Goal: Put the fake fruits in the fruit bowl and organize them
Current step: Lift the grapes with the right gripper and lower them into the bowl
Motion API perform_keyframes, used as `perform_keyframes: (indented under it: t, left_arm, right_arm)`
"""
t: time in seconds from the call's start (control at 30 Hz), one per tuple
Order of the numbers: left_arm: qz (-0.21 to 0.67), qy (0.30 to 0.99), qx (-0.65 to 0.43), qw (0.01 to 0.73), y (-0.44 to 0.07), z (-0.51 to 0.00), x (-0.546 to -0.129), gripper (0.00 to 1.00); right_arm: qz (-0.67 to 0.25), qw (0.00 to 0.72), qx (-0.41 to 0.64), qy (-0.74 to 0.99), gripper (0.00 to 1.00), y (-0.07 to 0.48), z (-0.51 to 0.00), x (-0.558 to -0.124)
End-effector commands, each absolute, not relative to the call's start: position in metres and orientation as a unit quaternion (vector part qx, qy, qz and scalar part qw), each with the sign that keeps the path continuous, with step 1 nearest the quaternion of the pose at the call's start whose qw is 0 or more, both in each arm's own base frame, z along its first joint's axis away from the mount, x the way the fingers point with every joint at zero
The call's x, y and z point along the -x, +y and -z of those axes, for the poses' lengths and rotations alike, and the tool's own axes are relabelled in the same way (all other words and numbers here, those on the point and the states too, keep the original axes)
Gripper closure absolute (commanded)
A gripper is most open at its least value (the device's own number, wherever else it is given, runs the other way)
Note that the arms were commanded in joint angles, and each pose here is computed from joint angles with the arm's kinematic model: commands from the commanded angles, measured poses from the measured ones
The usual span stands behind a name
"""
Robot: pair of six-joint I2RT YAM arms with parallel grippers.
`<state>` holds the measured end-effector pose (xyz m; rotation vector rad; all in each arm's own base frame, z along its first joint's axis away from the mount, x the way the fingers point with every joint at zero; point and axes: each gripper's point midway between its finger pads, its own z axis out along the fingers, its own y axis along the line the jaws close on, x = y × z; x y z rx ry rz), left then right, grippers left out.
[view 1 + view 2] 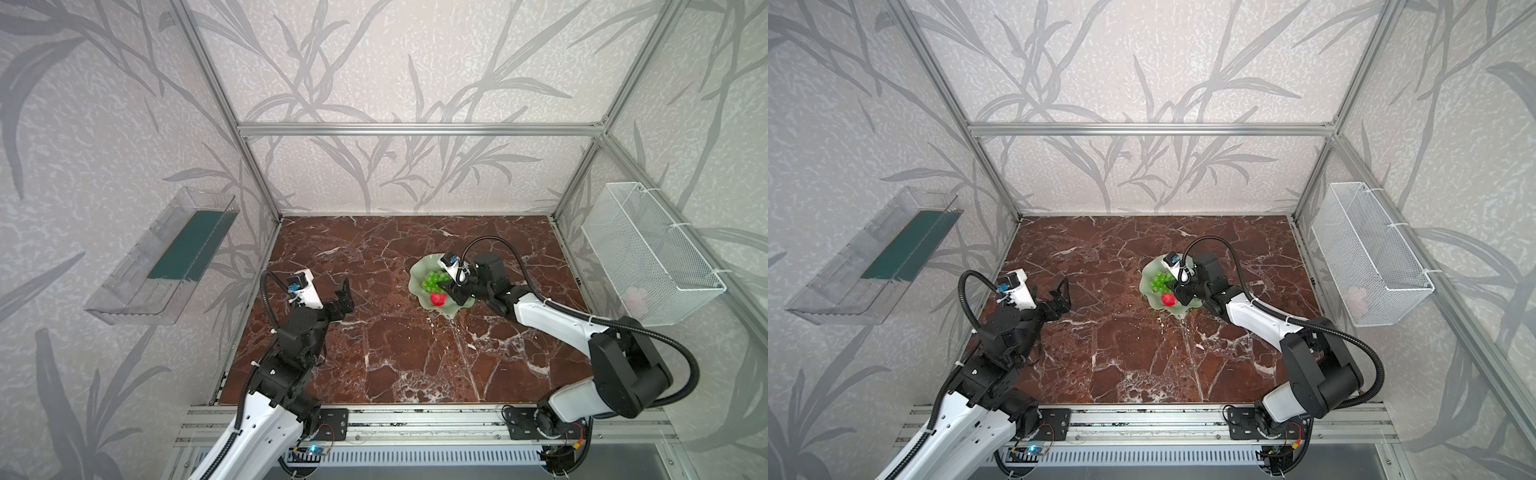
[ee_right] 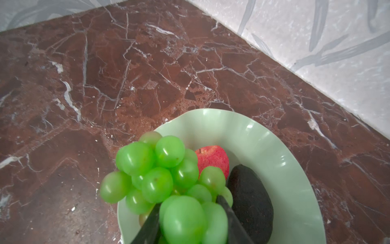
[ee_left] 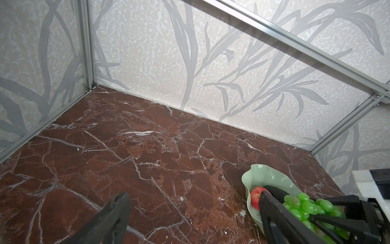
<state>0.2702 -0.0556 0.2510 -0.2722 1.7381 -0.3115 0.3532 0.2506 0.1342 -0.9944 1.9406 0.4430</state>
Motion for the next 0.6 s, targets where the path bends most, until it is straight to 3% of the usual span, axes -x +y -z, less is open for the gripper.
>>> perform_keyframes:
  t: [0.0, 0.37, 0.57]
  left_arm:
    - [0.139, 0.748, 0.12, 0.638, -0.056, -0.265, -0.273, 0.05]
    - [0.138, 0.748, 0.12, 0.638, -0.057, -0.262, -0.276, 0.05]
    - [0.135, 0.747, 0.12, 0.639, -0.055, -0.262, -0.275, 0.05]
  right_arm:
    - [-0.176, 0.464, 0.42, 0.76, 0.63, 0.258, -0.146, -0.366]
    - [-0.199, 0.432, 0.421, 0.773, 0.55, 0.262, -0.124, -0.361]
    - [-0.209, 0.406, 0.414, 0.787, 0.39, 0.263, -0.12, -0.358]
